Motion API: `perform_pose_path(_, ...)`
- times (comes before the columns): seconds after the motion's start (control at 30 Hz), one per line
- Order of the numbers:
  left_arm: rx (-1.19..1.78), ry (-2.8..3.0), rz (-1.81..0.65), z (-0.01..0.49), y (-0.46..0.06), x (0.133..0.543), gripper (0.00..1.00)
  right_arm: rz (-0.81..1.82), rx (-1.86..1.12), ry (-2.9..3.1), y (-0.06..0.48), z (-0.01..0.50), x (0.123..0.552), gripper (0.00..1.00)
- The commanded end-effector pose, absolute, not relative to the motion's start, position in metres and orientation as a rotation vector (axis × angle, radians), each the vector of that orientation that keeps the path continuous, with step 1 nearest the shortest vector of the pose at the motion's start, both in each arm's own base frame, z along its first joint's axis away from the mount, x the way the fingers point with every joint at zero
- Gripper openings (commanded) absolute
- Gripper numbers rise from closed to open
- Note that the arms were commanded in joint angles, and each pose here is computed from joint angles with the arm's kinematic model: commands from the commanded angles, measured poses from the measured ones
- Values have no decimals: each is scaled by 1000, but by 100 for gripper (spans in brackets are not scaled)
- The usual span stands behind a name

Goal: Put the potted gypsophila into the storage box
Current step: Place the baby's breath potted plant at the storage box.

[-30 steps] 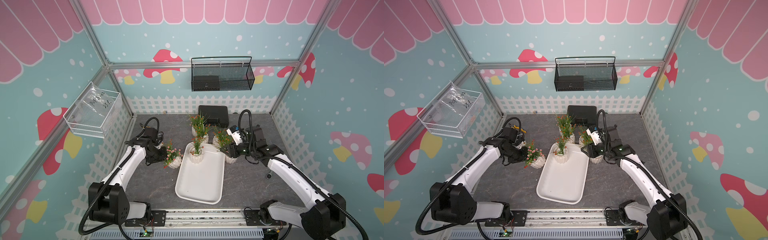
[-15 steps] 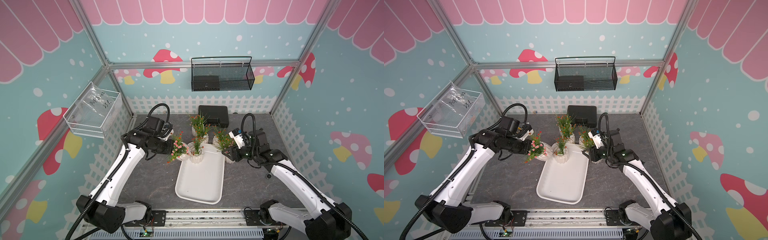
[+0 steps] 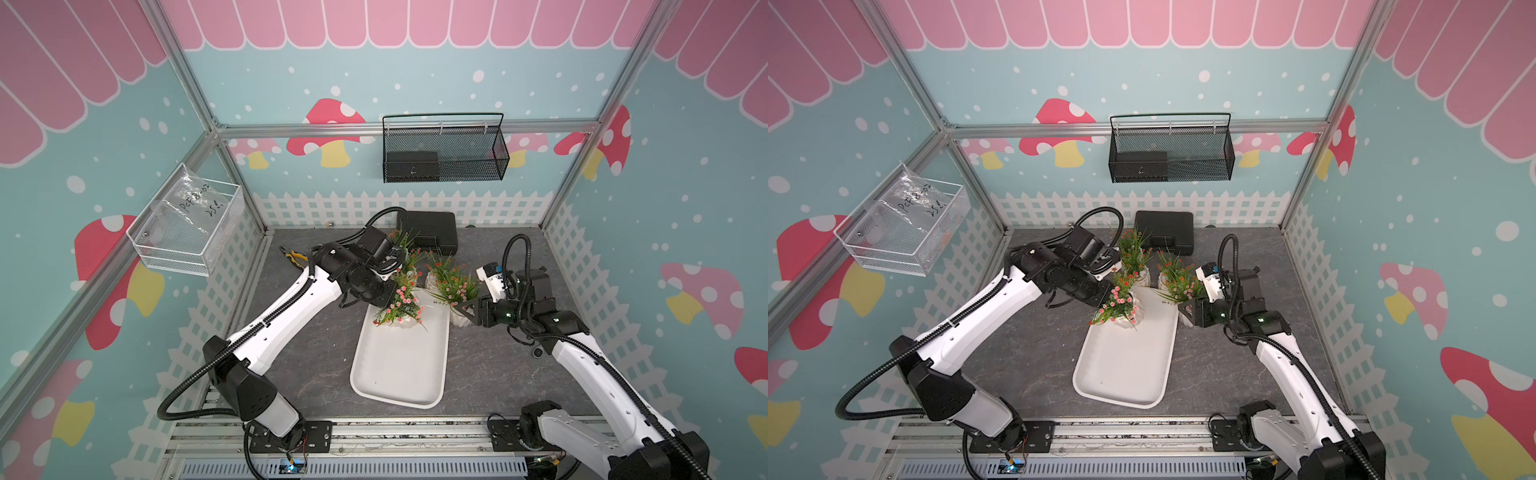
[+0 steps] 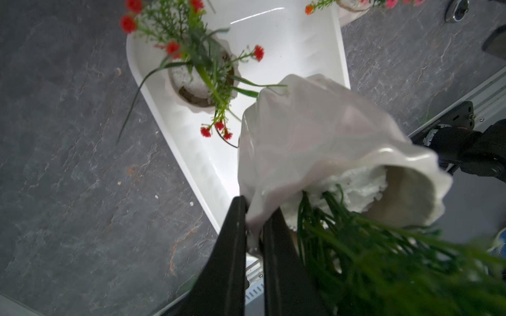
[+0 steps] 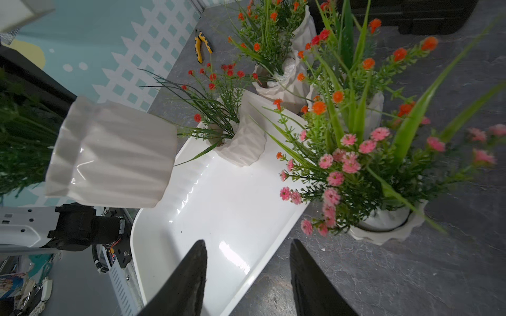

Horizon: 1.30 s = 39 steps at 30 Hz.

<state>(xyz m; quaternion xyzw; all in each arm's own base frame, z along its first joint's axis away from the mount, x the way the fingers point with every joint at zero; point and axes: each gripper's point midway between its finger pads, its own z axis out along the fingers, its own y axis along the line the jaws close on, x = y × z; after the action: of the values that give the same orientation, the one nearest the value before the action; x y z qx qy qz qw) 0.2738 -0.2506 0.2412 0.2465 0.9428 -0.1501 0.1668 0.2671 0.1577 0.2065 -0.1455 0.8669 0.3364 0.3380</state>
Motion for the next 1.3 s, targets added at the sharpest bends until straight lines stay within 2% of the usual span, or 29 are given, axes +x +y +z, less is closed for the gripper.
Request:
perform_pose_path(0.0, 732, 2604, -453, 258, -271, 281, 0, 888, -352, 2265, 151, 202, 263, 51)
perform_pose_path(0.57, 945, 2560, -506, 247, -352, 280, 0, 806, -225, 2294, 119, 186, 267, 52)
perform_pose_path(0.8, 990, 2577, -528, 240, -361, 270, 0, 803, -219, 2301, 118, 184, 269, 52)
perform_pose_path(1.0, 1046, 2518, -572, 254, -377, 258, 0, 802, -217, 2301, 117, 183, 271, 52)
perform_pose_path(1.27, 1050, 2542, -540, 243, -380, 261, 0, 801, -208, 2302, 116, 183, 270, 52)
